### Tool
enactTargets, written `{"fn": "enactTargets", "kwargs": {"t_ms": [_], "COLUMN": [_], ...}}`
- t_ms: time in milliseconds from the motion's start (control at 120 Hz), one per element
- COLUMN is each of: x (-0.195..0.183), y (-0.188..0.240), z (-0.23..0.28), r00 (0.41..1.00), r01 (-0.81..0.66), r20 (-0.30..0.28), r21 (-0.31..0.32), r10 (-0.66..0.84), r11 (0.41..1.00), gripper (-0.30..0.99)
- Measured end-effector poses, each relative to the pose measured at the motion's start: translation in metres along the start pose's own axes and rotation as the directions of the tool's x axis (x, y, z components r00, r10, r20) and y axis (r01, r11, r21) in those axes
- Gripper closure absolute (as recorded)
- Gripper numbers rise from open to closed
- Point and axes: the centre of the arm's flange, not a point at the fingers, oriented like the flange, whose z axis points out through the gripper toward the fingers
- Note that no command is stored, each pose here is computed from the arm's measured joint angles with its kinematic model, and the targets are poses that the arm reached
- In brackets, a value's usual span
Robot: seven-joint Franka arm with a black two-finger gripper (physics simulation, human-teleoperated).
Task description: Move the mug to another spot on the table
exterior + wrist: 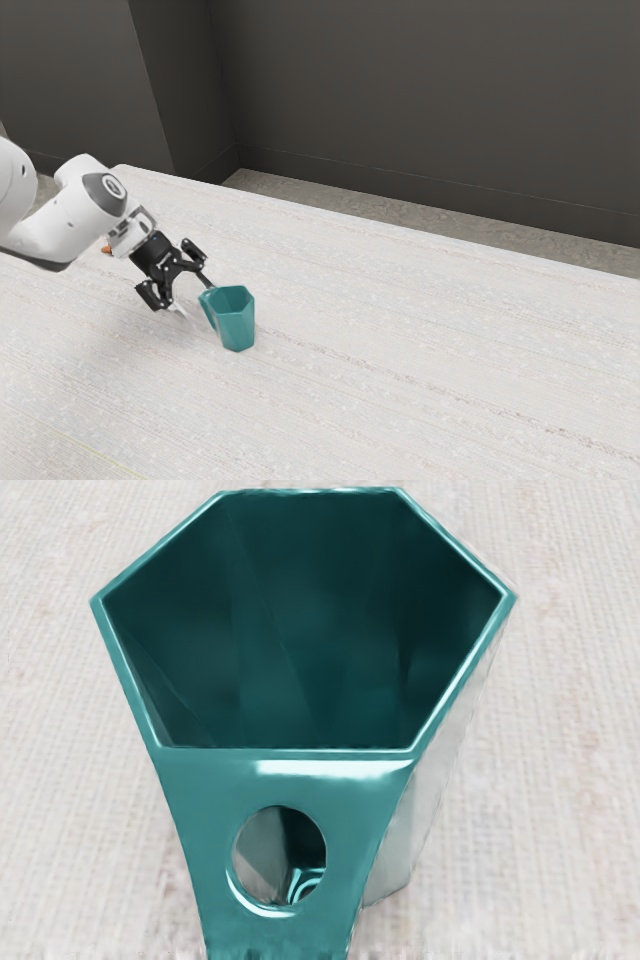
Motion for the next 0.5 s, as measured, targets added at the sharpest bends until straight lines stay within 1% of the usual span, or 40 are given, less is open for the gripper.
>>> {"fn": "enactTargets", "kwargs": {"t_ms": [67,100,133,167,200,258,283,342,400,500], "x": [0.006,0.016,0.035,0.060,0.088,0.141,0.163,0.207,0.243,0.292], "y": [0.012,0.019,0.026,0.030,0.030,0.017,0.011,0.001,-0.013,-0.032], "z": [-0.028,-0.047,-0.070,-0.092,-0.112,-0.150,-0.163,-0.183,-0.193,-0.172], "r00": [1.000,0.999,0.997,0.991,0.978,0.944,0.931,0.915,0.901,0.876], "r01": [-0.003,-0.017,-0.044,-0.084,-0.128,-0.192,-0.200,-0.168,-0.102,0.045], "r20": [0.016,0.036,0.066,0.113,0.173,0.283,0.321,0.380,0.430,0.476], "r21": [0.029,0.044,0.060,0.067,0.064,0.055,0.052,0.054,0.063,0.070], "r10": [0.003,0.015,0.040,0.076,0.115,0.169,0.174,0.136,0.065,-0.073], "r11": [1.000,0.999,0.997,0.994,0.990,0.980,0.978,0.984,0.993,0.997], "gripper": [0.02,0.02,0.02,0.01,0.01,0.01,0.01,0.01,0.00,0.00]}}
